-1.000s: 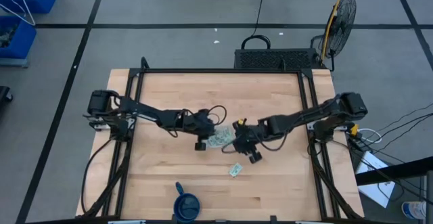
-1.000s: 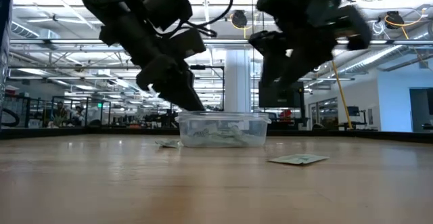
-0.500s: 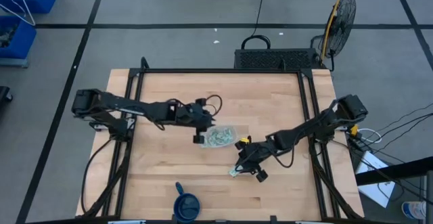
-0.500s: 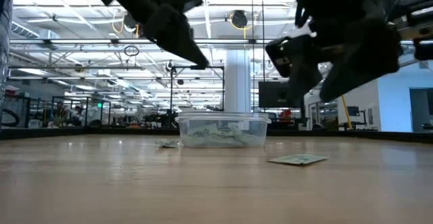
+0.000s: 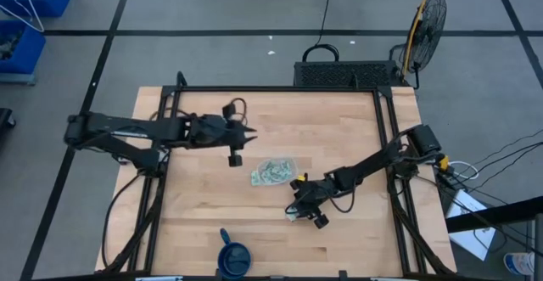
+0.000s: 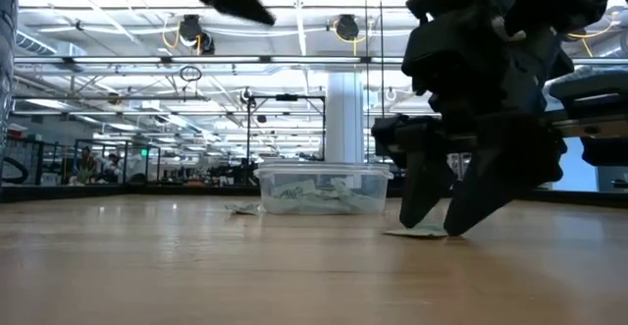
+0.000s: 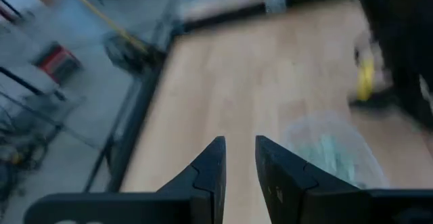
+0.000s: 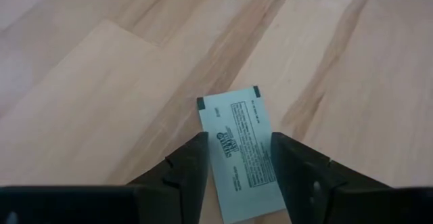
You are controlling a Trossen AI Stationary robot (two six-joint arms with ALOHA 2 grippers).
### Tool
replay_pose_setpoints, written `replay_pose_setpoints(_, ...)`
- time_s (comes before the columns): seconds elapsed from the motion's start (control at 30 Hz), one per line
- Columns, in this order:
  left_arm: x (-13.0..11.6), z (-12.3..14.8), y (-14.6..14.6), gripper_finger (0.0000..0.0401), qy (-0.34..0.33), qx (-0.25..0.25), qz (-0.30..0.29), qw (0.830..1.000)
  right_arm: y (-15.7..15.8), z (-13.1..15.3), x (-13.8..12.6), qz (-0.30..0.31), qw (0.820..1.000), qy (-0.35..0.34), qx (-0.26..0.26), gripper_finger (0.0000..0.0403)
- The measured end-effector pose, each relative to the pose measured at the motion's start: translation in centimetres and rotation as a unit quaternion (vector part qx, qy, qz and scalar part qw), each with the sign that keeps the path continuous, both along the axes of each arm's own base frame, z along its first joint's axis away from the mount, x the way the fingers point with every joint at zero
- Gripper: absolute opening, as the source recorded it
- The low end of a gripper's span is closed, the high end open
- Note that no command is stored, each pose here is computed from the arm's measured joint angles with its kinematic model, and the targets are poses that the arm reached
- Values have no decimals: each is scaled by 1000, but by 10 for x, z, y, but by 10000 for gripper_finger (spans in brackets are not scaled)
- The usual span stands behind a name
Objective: Pick and place Stevia / Truvia into bins
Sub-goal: Put the stevia packet into the transparent container
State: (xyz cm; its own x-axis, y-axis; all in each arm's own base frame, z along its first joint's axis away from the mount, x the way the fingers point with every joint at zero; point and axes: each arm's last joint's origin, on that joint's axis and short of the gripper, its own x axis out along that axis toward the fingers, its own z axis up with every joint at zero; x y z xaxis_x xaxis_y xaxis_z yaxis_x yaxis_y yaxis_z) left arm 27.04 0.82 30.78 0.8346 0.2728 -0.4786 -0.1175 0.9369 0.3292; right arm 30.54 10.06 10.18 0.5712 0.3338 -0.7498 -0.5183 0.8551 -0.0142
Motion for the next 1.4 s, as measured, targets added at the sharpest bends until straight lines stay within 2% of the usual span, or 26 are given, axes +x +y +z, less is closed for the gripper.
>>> replay_pose_setpoints(0.13,-16,12,0,88,-14,3,9,1000,-4,-1,0,-15,1000,9,1,136)
replay_pose_setpoints(0.43,-41,34,0,88,-50,0,11,999,-7,4,4,-13,1000,-13,13,23)
replay_pose_setpoints(0.53,-46,36,0,88,-56,-7,15,998,-10,13,5,-19,999,-35,15,6)
replay_pose_setpoints(0.6,-48,38,0,88,-61,-6,18,998,-14,26,6,-19,998,-64,4,7)
replay_pose_setpoints(0.67,-50,38,1,88,-58,0,26,998,-20,43,7,-27,993,-109,-28,13)
replay_pose_setpoints(0.77,-50,38,2,88,-57,6,39,998,-36,65,7,-58,979,-169,-101,16)
replay_pose_setpoints(0.83,-50,38,2,88,-55,11,46,997,-49,75,9,-89,969,-195,-125,16)
replay_pose_setpoints(0.93,-51,36,2,88,-49,11,47,998,-70,76,13,-122,965,-194,-127,17)
replay_pose_setpoints(1.03,-51,35,2,88,-43,12,47,998,-87,65,15,-143,966,-169,-135,18)
replay_pose_setpoints(1.17,-52,34,3,88,-33,18,56,998,-97,58,23,-114,978,-155,-83,26)
replay_pose_setpoints(1.23,-52,33,3,88,-30,20,58,998,-99,56,28,-110,981,-147,-64,37)
replay_pose_setpoints(1.4,-54,28,4,88,0,23,61,998,-103,51,35,-110,983,-131,-65,85)
